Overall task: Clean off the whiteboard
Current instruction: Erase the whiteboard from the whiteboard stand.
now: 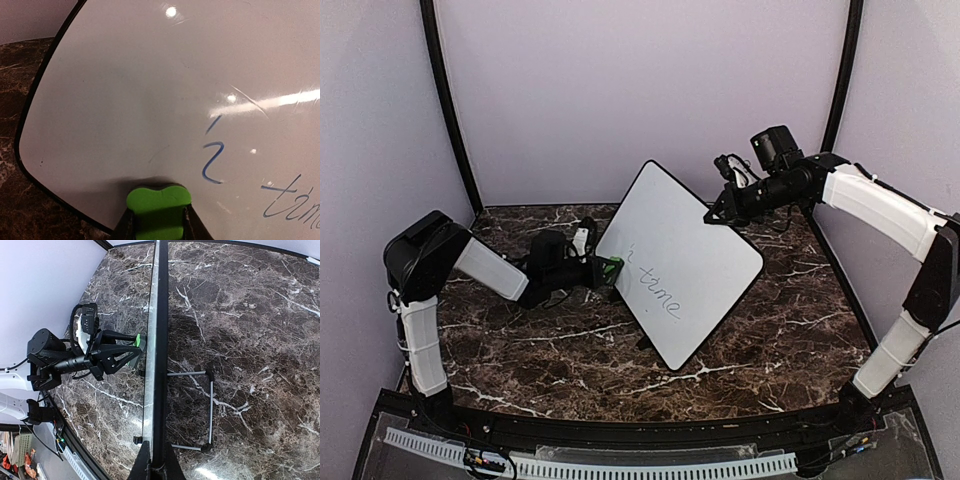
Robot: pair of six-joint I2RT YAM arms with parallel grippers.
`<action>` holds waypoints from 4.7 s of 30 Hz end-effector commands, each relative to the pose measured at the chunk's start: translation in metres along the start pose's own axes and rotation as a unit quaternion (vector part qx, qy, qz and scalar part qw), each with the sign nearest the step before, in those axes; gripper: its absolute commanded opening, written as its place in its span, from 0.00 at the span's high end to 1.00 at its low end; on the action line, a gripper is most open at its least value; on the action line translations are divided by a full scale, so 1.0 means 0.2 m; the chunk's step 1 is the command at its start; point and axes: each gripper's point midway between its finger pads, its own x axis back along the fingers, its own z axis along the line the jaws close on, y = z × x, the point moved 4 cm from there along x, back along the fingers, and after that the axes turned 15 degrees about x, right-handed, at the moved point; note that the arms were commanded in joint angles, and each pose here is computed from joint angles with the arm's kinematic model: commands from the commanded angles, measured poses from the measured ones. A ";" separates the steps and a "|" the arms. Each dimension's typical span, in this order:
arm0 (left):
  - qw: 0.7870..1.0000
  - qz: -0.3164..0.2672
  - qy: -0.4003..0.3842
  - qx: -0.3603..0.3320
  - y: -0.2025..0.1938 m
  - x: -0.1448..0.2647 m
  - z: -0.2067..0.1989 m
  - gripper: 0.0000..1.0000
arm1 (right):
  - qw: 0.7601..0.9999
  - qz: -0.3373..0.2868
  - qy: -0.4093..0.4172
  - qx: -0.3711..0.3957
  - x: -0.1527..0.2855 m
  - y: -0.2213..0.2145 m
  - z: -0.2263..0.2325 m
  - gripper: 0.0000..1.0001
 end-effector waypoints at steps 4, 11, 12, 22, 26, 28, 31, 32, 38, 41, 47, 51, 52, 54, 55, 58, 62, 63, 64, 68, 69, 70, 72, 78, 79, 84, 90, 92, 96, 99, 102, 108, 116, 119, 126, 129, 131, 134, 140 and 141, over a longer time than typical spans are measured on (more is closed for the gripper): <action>1.000 0.012 -0.011 -0.018 0.03 -0.01 -0.09 1.00 | 0.995 0.040 0.059 0.074 -0.09 -0.09 0.12 1.00; 0.999 -0.009 -0.038 -0.035 0.21 -0.05 -0.21 1.00 | 0.995 0.039 0.057 0.076 -0.08 -0.09 0.13 1.00; 0.998 -0.013 -0.040 -0.035 0.23 -0.05 -0.23 1.00 | 0.995 0.039 0.058 0.076 -0.08 -0.09 0.13 1.00; 0.999 0.019 -0.035 -0.017 0.00 0.05 -0.13 1.00 | 0.995 0.039 0.059 0.077 -0.09 -0.09 0.13 1.00; 0.999 0.032 -0.028 -0.020 -0.08 0.09 -0.10 1.00 | 0.995 0.038 0.060 0.077 -0.09 -0.09 0.13 1.00; 0.999 0.034 -0.032 -0.023 -0.09 0.09 -0.11 1.00 | 0.995 0.038 0.060 0.077 -0.09 -0.09 0.13 1.00; 0.998 0.028 -0.045 -0.029 -0.05 0.07 -0.15 1.00 | 0.994 0.040 0.059 0.077 -0.09 -0.09 0.13 1.00; 0.998 0.028 -0.047 -0.030 -0.05 0.06 -0.17 1.00 | 0.994 0.040 0.059 0.077 -0.09 -0.09 0.13 1.00; 0.996 0.001 -0.083 -0.044 0.12 0.00 -0.31 1.00 | 0.994 0.040 0.058 0.078 -0.09 -0.09 0.14 1.00; 0.995 -0.003 -0.087 -0.048 0.15 -0.02 -0.33 1.00 | 0.994 0.040 0.058 0.079 -0.09 -0.09 0.14 1.00; 0.997 0.009 -0.072 -0.035 0.05 0.00 -0.26 1.00 | 0.994 0.040 0.058 0.078 -0.09 -0.09 0.14 1.00; 0.998 0.029 -0.056 -0.017 -0.09 0.05 -0.17 1.00 | 0.994 0.042 0.060 0.078 -0.10 -0.10 0.13 1.00; 0.998 0.031 -0.053 -0.015 -0.11 0.06 -0.16 1.00 | 0.994 0.042 0.060 0.077 -0.10 -0.09 0.13 1.00; 0.998 0.033 -0.046 -0.011 -0.14 0.07 -0.14 1.00 | 0.994 0.042 0.061 0.078 -0.10 -0.10 0.14 1.00; 0.998 0.034 -0.042 -0.011 -0.15 0.08 -0.13 1.00 | 0.994 0.042 0.061 0.078 -0.10 -0.10 0.14 1.00; 0.999 0.032 -0.040 -0.013 -0.14 0.07 -0.13 1.00 | 0.994 0.043 0.060 0.078 -0.10 -0.10 0.14 1.00; 0.999 0.016 -0.042 -0.021 -0.04 0.03 -0.18 1.00 | 0.994 0.045 0.060 0.078 -0.10 -0.10 0.14 1.00; 0.999 0.006 -0.041 -0.024 0.01 0.01 -0.20 1.00 | 0.994 0.044 0.060 0.078 -0.10 -0.10 0.14 1.00; 0.999 0.003 -0.040 -0.028 0.04 0.01 -0.21 1.00 | 0.994 0.045 0.060 0.078 -0.10 -0.10 0.14 1.00; 0.998 -0.019 -0.042 -0.038 0.17 -0.03 -0.27 1.00 | 0.994 0.044 0.060 0.079 -0.10 -0.10 0.14 1.00; 0.998 -0.020 -0.044 -0.038 0.19 -0.03 -0.27 1.00 | 0.994 0.044 0.060 0.079 -0.10 -0.10 0.14 1.00; 0.998 -0.021 -0.043 -0.038 0.19 -0.04 -0.27 1.00 | 0.994 0.044 0.060 0.079 -0.10 -0.10 0.14 1.00; 0.998 -0.018 -0.040 -0.038 0.19 -0.03 -0.26 1.00 | 0.994 0.044 0.061 0.079 -0.10 -0.10 0.14 1.00; 1.000 0.006 0.007 -0.009 0.03 0.03 -0.12 1.00 | 0.994 0.043 0.059 0.080 -0.09 -0.10 0.14 1.00; 1.000 0.008 0.014 -0.001 0.01 0.04 -0.10 1.00 | 0.994 0.043 0.059 0.080 -0.09 -0.10 0.14 1.00; 0.998 0.028 0.039 0.031 -0.13 0.12 0.04 1.00 | 0.994 0.042 0.062 0.081 -0.09 -0.10 0.14 1.00; 0.997 0.046 0.036 0.056 -0.19 0.12 0.09 1.00 | 0.994 0.041 0.060 0.081 -0.09 -0.10 0.15 1.00; 0.996 0.050 0.034 0.064 -0.22 0.12 0.10 1.00 | 0.994 0.040 0.059 0.082 -0.08 -0.10 0.15 1.00; 0.997 0.049 0.008 0.066 -0.23 0.12 0.07 1.00 | 0.994 0.042 0.059 0.081 -0.09 -0.10 0.14 1.00; 0.998 0.037 -0.022 0.055 -0.16 0.09 0.01 1.00 | 0.994 0.044 0.061 0.080 -0.10 -0.10 0.14 1.00; 0.997 0.031 -0.053 0.046 -0.09 0.06 -0.06 1.00 | 0.994 0.046 0.062 0.079 -0.11 -0.10 0.14 1.00; 0.996 0.015 -0.088 0.021 0.01 0.02 -0.18 1.00 | 0.994 0.048 0.060 0.078 -0.12 -0.11 0.14 1.00; 0.995 0.013 -0.103 -0.007 0.06 -0.01 -0.29 1.00 | 0.994 0.050 0.061 0.078 -0.13 -0.10 0.13 1.00; 0.994 0.022 -0.100 -0.026 0.02 0.00 -0.33 1.00 | 0.994 0.050 0.061 0.078 -0.13 -0.10 0.13 1.00; 0.995 0.045 -0.087 -0.020 -0.16 0.04 -0.28 1.00 | 0.994 0.048 0.059 0.079 -0.11 -0.10 0.14 1.00; 0.995 0.050 -0.086 -0.011 -0.19 0.05 -0.26 1.00 | 0.994 0.048 0.060 0.079 -0.11 -0.11 0.14 1.00; 0.995 0.054 -0.085 -0.008 -0.22 0.06 -0.25 1.00 | 0.994 0.046 0.060 0.079 -0.11 -0.10 0.14 1.00; 0.994 0.061 -0.085 -0.009 -0.26 0.08 -0.26 1.00 | 0.994 0.046 0.059 0.080 -0.10 -0.10 0.14 1.00; 0.994 0.068 -0.090 -0.013 -0.29 0.08 -0.27 1.00 | 0.994 0.045 0.059 0.080 -0.10 -0.11 0.14 1.00; 0.993 0.067 -0.094 -0.014 -0.28 0.07 -0.29 1.00 | 0.994 0.045 0.059 0.079 -0.10 -0.11 0.14 1.00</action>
